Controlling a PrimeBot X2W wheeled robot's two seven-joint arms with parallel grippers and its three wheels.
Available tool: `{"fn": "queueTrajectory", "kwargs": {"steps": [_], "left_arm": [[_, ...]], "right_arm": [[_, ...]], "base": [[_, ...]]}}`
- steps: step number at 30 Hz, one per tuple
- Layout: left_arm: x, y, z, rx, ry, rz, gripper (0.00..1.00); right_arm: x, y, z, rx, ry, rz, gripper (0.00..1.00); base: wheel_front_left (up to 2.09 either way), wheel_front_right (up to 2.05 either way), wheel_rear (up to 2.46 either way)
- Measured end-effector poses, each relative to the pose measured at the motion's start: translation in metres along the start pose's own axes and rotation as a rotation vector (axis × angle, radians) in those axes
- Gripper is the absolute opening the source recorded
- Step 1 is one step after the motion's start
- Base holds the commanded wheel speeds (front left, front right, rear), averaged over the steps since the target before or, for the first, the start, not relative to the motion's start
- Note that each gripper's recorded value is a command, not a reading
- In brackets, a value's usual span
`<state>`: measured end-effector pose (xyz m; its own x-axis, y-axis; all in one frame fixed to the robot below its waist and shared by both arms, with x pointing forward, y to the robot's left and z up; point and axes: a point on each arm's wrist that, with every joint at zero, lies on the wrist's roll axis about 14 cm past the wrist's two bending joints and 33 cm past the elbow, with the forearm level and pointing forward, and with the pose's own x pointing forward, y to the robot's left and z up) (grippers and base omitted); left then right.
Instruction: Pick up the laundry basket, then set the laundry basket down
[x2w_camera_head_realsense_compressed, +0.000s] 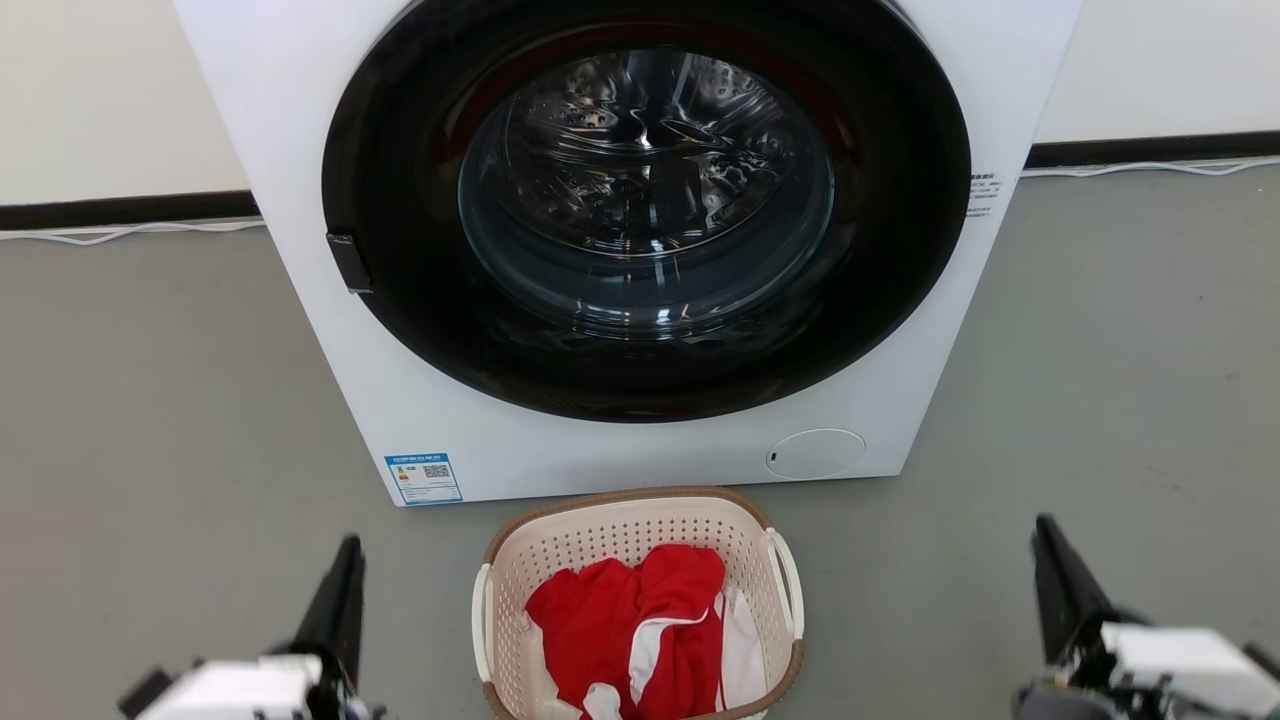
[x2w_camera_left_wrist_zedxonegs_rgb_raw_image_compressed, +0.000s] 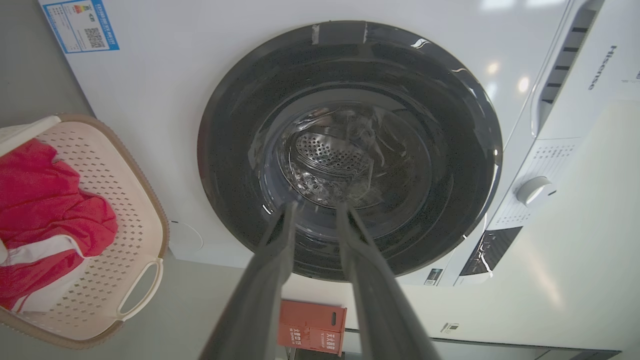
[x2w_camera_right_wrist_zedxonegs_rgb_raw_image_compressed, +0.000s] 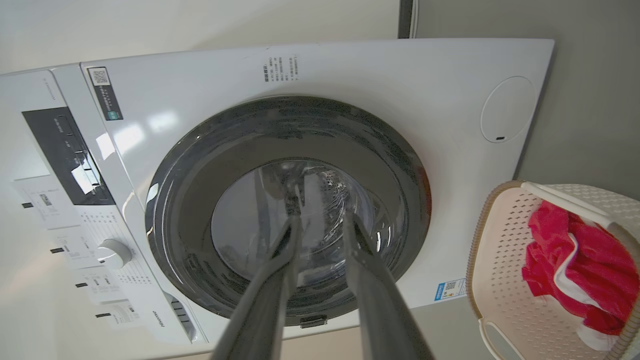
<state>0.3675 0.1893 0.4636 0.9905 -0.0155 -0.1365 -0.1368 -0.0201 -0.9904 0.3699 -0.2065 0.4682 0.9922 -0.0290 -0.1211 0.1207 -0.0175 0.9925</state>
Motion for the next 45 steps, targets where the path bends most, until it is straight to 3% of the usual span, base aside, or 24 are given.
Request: {"fn": "queueTrajectory", "kwargs": {"steps": [5, 18, 28, 45], "left_arm": [[-0.016, 0.033, 0.000, -0.013, -0.009, 0.095, 1.00], [-0.012, 0.019, -0.001, 0.085, -0.021, 0.062, 1.00], [-0.009, 0.009, -0.005, 0.237, -0.011, 0.047, 1.00], [-0.008, -0.003, -0.015, 0.588, 0.001, 0.050, 1.00]], "right_arm": [[-0.015, -0.032, -0.002, 0.013, -0.002, -0.092, 1.00], [-0.013, -0.026, -0.005, -0.056, -0.007, -0.077, 1.00], [-0.010, -0.014, -0.006, -0.183, -0.007, -0.042, 1.00], [-0.008, 0.002, -0.018, -0.479, 0.016, 0.011, 1.00]], "base": [[0.00, 0.00, 0.00], [0.00, 0.00, 0.00], [0.00, 0.00, 0.00], [0.00, 0.00, 0.00]]}}
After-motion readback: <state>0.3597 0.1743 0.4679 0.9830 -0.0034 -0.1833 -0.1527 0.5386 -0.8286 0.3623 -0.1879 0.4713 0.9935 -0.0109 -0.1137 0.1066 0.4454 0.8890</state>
